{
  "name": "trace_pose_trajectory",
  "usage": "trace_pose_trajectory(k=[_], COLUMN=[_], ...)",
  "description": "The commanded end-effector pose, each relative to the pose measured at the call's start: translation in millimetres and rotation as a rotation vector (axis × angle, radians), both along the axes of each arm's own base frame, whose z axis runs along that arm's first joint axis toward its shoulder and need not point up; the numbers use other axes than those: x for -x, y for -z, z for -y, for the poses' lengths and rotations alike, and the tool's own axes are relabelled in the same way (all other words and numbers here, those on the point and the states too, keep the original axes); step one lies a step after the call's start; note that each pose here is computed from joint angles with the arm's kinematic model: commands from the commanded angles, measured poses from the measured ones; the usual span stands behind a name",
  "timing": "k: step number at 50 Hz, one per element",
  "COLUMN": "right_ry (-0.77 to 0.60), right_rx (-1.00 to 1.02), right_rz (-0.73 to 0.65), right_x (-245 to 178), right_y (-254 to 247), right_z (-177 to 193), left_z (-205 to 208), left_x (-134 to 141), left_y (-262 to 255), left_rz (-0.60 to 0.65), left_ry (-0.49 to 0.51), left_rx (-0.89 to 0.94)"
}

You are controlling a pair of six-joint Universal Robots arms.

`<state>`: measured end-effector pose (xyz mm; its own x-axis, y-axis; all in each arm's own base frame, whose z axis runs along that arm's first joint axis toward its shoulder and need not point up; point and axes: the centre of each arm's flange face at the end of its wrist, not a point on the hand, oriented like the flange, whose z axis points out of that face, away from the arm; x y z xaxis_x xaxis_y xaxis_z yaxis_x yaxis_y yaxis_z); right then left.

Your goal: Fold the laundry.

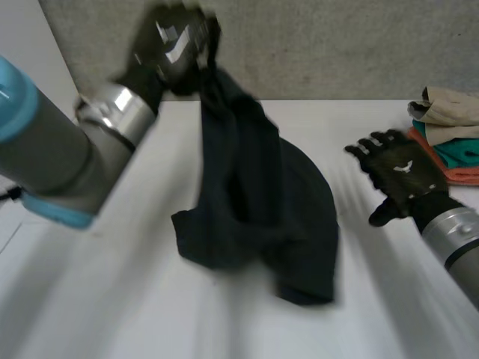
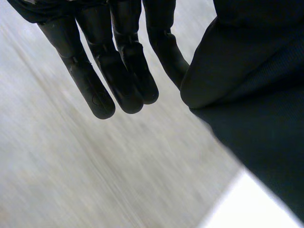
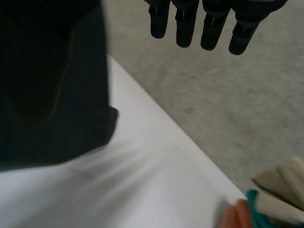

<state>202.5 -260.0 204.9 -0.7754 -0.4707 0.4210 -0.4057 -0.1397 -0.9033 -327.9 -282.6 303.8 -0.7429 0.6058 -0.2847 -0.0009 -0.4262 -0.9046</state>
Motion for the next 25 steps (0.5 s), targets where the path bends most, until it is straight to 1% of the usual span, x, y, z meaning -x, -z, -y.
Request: trace_pose_trajectory(k=[1,4,5,8,9,12,15,19,20,23,24,25], right_ry=[0.117,0.126,0.125,0.123,0.126,0.124,0.121,0.095,0.087,0.062,0.04,0.027], right_rx=[0.018,-0.003,-0.024,-0.056,-0.074,-0.121,-0.176,-0.287,-0.309,-0.284,-0.248,-0.233], right_rz=[0.072,0.071,0.07,0.066,0.063,0.057,0.05,0.021,0.001,-0.065,-0.119,-0.149], right_x=[22.8,25.1,25.0,24.6,24.8,23.9,23.5,21.1,20.7,19.9,19.1,18.7], right_y=[-17.2,-17.5,-17.4,-17.3,-17.7,-17.6,-17.5,-18.1,-19.4,-21.3,-21.9,-21.6], right_z=[18.4,18.4,17.1,14.8,13.4,9.7,5.4,-5.7,-8.7,-8.7,-7.1,-6.8], left_z=[-1.3,6.1,10.7,16.2,18.3,15.2,8.4,-15.8,-29.1,-54.1,-72.8,-79.8], left_x=[7.6,3.0,-0.9,-6.9,-10.6,-17.7,-22.8,-30.9,-32.0,-26.3,-20.4,-17.8], left_y=[95.9,94.8,92.0,86.9,82.6,65.9,53.5,42.1,39.3,37.1,40.4,42.3], left_rz=[0.262,0.289,0.303,0.313,0.311,0.298,0.274,0.275,0.276,0.27,0.271,0.271], left_ry=[-0.062,-0.156,-0.225,-0.312,-0.355,-0.412,-0.423,-0.408,-0.39,-0.334,-0.282,-0.26], left_rx=[-0.113,-0.084,-0.067,-0.05,-0.046,-0.022,-0.014,-0.013,-0.014,-0.016,-0.031,-0.038])
